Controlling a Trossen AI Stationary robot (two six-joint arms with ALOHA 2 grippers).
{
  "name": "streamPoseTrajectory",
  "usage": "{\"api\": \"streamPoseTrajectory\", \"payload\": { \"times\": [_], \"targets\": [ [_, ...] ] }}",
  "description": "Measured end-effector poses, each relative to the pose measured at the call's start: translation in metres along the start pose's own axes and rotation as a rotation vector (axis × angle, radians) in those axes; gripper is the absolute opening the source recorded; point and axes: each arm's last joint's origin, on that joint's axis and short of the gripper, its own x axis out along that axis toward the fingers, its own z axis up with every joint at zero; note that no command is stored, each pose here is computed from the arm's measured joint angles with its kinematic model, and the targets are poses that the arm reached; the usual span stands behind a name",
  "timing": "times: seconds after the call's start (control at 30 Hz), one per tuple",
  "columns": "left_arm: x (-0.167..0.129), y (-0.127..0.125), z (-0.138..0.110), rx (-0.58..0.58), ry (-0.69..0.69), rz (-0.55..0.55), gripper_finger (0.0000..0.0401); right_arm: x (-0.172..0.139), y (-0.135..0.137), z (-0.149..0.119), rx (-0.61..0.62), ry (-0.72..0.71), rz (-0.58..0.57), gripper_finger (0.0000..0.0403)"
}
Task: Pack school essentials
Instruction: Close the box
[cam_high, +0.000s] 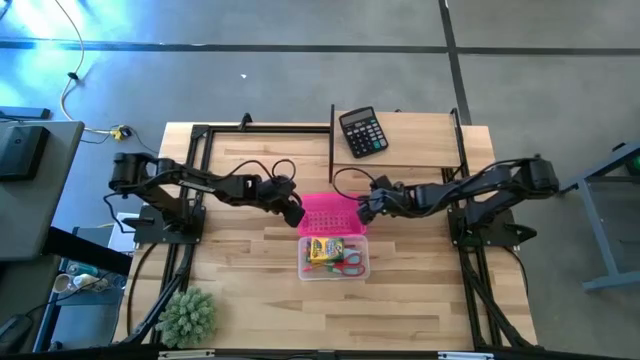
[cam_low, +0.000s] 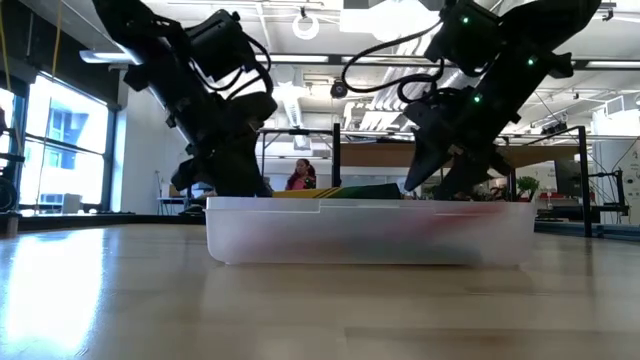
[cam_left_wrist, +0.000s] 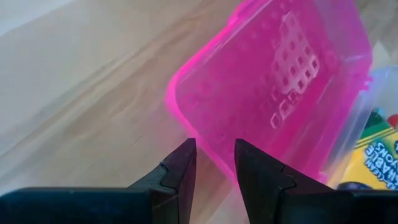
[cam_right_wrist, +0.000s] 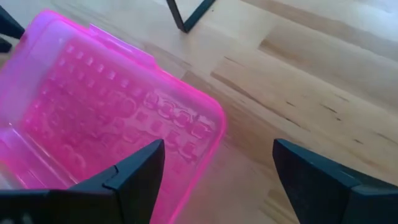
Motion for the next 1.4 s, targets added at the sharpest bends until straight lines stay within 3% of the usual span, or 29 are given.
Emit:
{"api": "streamPoseTrajectory", "payload": {
  "times": [0.57,1.1,1.4],
  "targets": [
    [0.022,0.004,-0.005,-0.036,0.011,0.037,0.0099,0.029,0.003,-0.016,0.06,0.064,-0.025,0.028],
    [0.031,0.002,-0.004,-0.007,-0.017,-0.001,0.0067,0.031,0.006,-0.015,0.071,0.045,-0.002,0.0139],
    [0.03,0.001,-0.004,0.001,-0.024,-0.002,0.0048,0.028,0.008,-0.012,0.008,0.024,0.024,0.0108]
  ]
}}
